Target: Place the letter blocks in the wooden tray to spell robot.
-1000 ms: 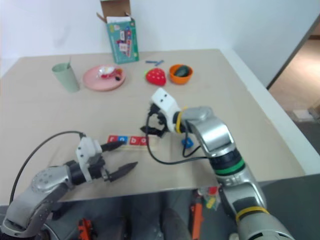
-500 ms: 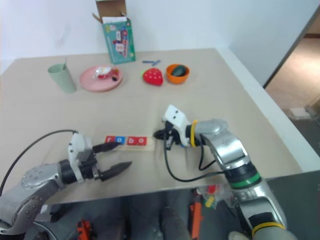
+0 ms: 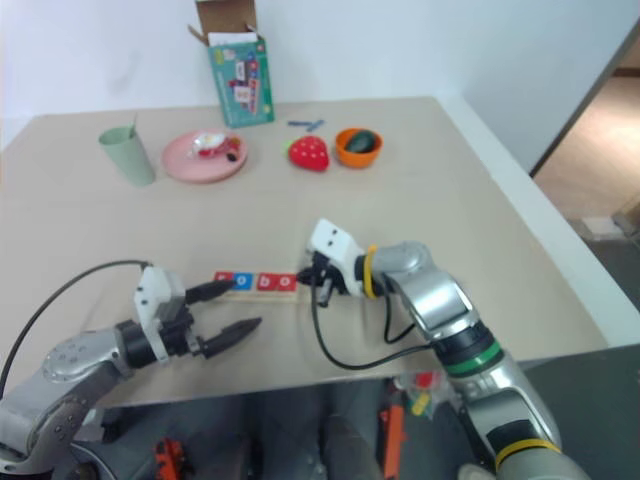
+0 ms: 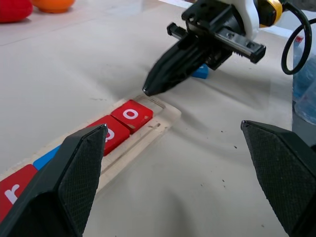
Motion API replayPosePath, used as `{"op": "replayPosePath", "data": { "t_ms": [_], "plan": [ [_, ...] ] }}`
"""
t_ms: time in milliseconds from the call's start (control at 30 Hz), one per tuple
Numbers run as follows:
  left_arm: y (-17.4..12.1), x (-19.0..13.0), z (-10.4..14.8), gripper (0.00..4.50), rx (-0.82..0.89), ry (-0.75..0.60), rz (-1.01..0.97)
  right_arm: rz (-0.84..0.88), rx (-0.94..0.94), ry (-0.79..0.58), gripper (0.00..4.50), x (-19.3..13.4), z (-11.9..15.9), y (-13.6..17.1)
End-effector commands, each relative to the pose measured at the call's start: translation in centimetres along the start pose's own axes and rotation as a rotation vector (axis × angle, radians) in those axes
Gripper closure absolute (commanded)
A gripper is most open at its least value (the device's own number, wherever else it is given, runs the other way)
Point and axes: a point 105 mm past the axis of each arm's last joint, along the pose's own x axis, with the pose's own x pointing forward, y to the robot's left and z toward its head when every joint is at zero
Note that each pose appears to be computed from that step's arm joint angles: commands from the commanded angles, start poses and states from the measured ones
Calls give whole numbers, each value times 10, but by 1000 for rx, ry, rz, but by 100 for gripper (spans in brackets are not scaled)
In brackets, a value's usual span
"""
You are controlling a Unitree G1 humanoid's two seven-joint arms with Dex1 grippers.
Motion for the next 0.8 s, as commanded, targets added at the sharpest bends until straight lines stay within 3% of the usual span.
{"op": "replayPosePath", "data": {
  "t_ms": [33,800],
  "plan": [
    [-6,1,12,0,48,-37,-14,-11,-30,-4,449,0,3,-2],
    [-3,2,12,0,65,-39,19,-2,-64,15,449,19,2,-3]
  ]
}}
